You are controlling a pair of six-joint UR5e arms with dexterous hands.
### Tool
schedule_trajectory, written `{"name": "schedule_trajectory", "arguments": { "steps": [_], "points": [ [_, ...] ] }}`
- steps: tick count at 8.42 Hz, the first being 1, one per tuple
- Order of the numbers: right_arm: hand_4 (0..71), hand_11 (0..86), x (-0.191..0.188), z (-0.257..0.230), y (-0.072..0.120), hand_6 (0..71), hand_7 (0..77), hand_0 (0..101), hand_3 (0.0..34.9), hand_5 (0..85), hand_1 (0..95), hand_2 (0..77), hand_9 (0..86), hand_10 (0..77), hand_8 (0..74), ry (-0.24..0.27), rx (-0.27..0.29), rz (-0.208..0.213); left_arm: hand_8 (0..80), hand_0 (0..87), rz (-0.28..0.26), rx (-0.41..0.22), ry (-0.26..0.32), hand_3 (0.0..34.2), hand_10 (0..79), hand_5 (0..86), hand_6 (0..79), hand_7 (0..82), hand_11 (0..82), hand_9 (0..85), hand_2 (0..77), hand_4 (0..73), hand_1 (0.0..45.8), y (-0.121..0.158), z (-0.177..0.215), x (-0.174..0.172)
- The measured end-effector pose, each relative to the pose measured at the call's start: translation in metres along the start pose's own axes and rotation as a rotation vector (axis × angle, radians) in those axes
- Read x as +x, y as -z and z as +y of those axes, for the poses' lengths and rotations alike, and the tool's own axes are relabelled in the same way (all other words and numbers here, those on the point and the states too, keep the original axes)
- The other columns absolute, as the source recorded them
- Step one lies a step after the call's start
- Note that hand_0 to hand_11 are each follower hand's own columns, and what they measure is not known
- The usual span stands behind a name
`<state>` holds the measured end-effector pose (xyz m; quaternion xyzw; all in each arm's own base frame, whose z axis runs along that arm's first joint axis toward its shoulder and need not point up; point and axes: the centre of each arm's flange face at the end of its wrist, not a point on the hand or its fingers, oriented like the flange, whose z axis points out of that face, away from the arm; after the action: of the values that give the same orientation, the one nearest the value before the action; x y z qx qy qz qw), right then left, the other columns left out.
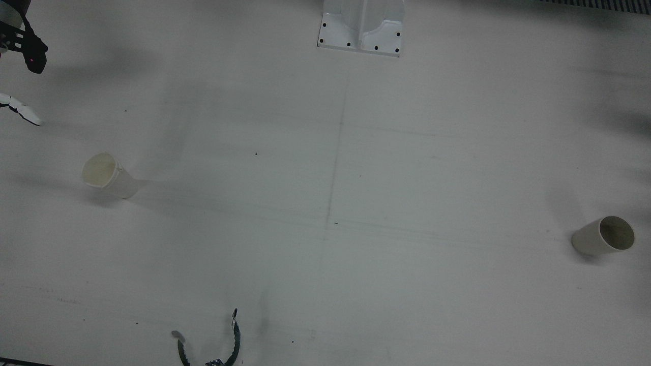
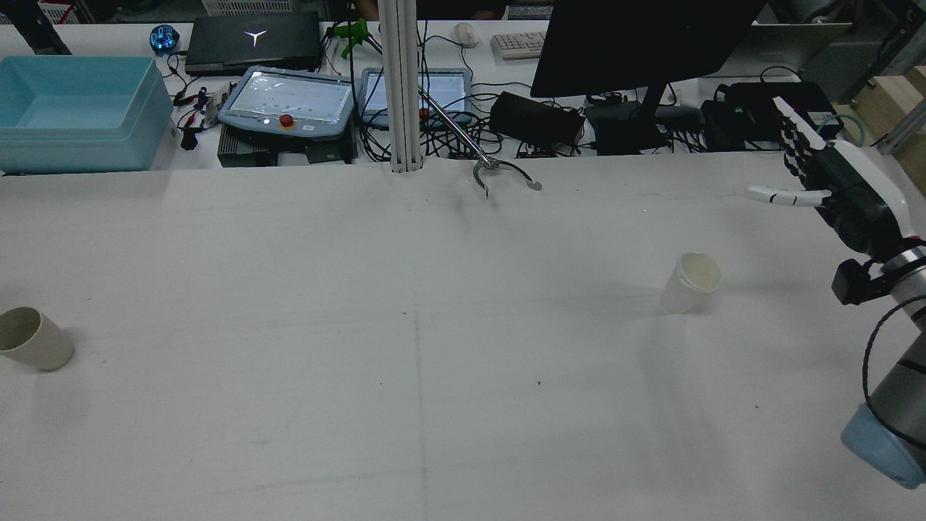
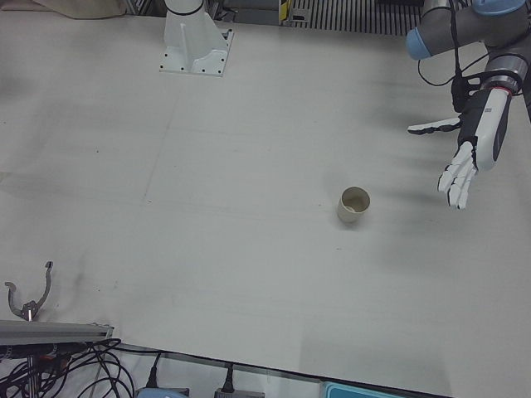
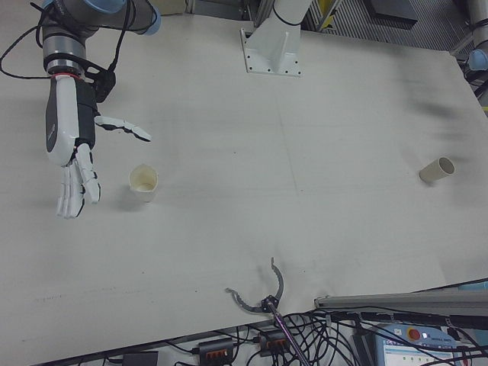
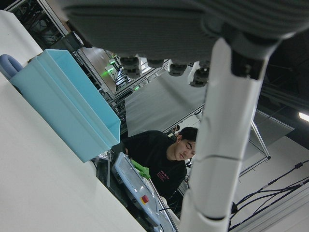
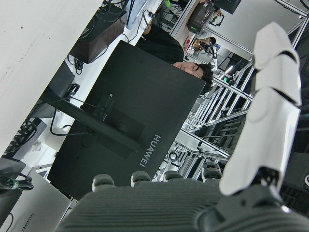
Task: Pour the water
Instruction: 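Reach the left hand to the white paper cup beside it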
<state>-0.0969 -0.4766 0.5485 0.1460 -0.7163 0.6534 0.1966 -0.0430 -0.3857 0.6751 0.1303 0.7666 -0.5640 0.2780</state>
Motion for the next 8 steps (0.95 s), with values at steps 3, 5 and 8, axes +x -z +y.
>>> {"name": "schedule_trajectory", "arguments": {
  "steps": [3,5,8],
  "points": [
    [0.0,0.5,0.004,0.002,-0.002,0.5,0.5,48,15.3,4.9,19.6,15.3,0.5,0.0,0.5,-0.003,-0.005,0.005,0.5,80.0,-0.038,0.035,-0.049,0.0,2.7,0.0,1.1,0.0,7.6,1.1,0.5,12.5,16.4,0.021,-0.044,-0.037],
    [0.0,0.5,0.004,0.003,-0.003,0.5,0.5,49,15.3,4.9,19.6,15.3,0.5,0.0,0.5,-0.006,-0.006,0.004,0.5,79.9,-0.063,0.033,-0.051,0.0,2.7,0.0,1.1,0.5,7.6,1.1,0.5,12.5,14.7,0.025,-0.051,-0.051],
    [0.0,0.5,0.005,0.009,-0.007,0.5,0.5,49,14.5,4.9,20.2,16.9,0.5,0.0,0.5,-0.009,-0.016,0.001,0.5,80.1,-0.115,0.023,-0.039,0.0,5.4,0.0,3.8,0.5,10.4,1.1,0.5,16.9,15.3,0.023,-0.064,-0.082]
  ]
}}
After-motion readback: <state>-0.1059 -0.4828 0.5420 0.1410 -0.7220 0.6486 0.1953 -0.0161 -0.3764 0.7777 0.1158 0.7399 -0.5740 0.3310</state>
